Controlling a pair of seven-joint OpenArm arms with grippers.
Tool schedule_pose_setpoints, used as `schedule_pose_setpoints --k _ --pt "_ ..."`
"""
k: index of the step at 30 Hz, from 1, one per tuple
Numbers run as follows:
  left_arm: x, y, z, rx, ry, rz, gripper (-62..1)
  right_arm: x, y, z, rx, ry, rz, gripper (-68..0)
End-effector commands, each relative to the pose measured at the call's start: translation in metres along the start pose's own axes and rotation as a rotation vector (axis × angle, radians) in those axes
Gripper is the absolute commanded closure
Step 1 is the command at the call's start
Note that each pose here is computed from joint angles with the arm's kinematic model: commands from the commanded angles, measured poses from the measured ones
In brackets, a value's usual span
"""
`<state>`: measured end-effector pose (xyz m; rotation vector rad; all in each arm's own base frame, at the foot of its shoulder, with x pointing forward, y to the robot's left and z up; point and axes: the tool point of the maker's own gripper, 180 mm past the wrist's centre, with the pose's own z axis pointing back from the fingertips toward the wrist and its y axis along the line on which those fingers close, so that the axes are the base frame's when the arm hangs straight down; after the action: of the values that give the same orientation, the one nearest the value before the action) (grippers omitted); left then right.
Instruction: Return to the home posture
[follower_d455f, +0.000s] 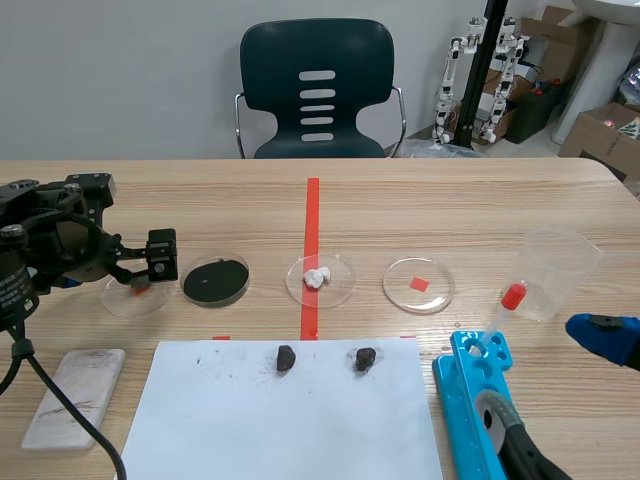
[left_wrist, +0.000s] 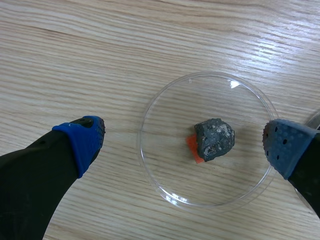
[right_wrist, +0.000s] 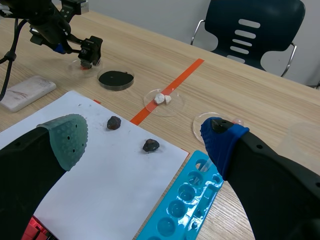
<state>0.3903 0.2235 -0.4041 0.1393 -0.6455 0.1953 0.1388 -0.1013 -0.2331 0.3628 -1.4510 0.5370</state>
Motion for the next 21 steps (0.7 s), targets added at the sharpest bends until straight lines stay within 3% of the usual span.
schedule_pose_setpoints --k 1,21 --pt "0.0185 0.0023 0.0035 0.002 -0.047 0.001 -62.3 0.0058 -0.0033 -0.0012 -0.01 -0.025 0.005 -47.5" --pt "0.0158 0.0026 0.0031 0.002 -0.042 0.0 -62.3 0.0058 -0.0033 -0.0012 -0.01 -0.025 0.005 -47.5"
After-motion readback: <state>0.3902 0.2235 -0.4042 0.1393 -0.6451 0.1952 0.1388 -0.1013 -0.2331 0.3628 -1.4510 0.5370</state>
